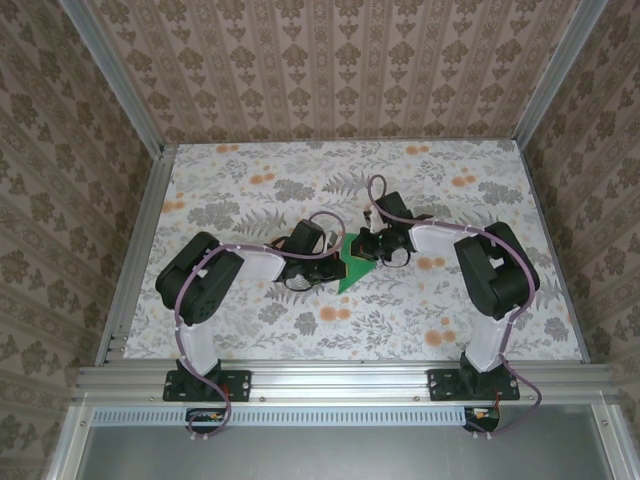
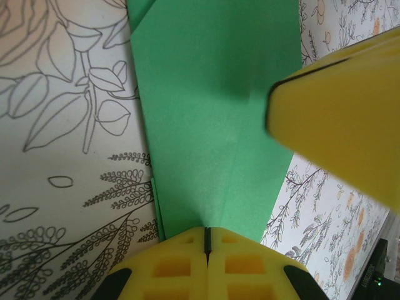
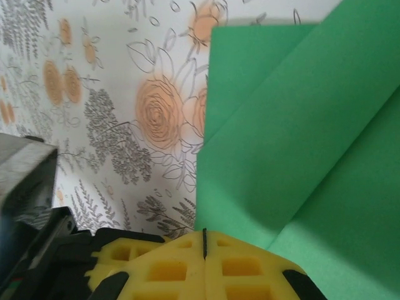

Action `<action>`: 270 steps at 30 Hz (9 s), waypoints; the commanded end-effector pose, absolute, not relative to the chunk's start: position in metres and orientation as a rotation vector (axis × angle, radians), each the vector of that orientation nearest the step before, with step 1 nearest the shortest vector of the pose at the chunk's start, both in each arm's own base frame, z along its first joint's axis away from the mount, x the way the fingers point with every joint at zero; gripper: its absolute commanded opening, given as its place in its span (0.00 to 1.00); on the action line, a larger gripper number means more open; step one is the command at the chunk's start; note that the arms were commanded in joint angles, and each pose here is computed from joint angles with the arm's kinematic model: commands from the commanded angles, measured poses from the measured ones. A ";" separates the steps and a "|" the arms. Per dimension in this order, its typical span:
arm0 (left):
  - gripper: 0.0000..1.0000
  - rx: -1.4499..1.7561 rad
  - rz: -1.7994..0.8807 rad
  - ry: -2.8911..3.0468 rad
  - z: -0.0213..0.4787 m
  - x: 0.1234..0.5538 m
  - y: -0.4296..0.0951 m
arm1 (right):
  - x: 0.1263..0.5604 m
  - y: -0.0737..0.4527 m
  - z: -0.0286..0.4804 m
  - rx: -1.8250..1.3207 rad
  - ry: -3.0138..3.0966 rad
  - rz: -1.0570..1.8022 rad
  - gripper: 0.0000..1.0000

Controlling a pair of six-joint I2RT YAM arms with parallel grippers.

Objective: Fold a paper plane with a square sheet of paper (pick it up from the middle)

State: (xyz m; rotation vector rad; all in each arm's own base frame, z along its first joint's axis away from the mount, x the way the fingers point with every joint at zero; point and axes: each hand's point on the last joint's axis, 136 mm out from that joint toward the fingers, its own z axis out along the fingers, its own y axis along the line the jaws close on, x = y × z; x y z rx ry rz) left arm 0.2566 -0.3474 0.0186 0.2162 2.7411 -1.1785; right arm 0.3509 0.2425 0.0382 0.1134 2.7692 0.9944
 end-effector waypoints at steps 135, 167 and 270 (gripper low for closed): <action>0.01 0.366 -1.041 2.924 0.011 0.216 -0.330 | 0.302 0.202 -0.070 0.321 3.130 0.617 0.05; 0.49 0.017 -0.985 2.667 0.084 0.257 -0.284 | 0.349 0.209 0.070 0.274 2.722 0.760 0.49; 0.55 -0.063 -1.310 2.649 0.079 0.303 -0.307 | 0.374 0.256 0.075 0.186 2.592 1.214 0.07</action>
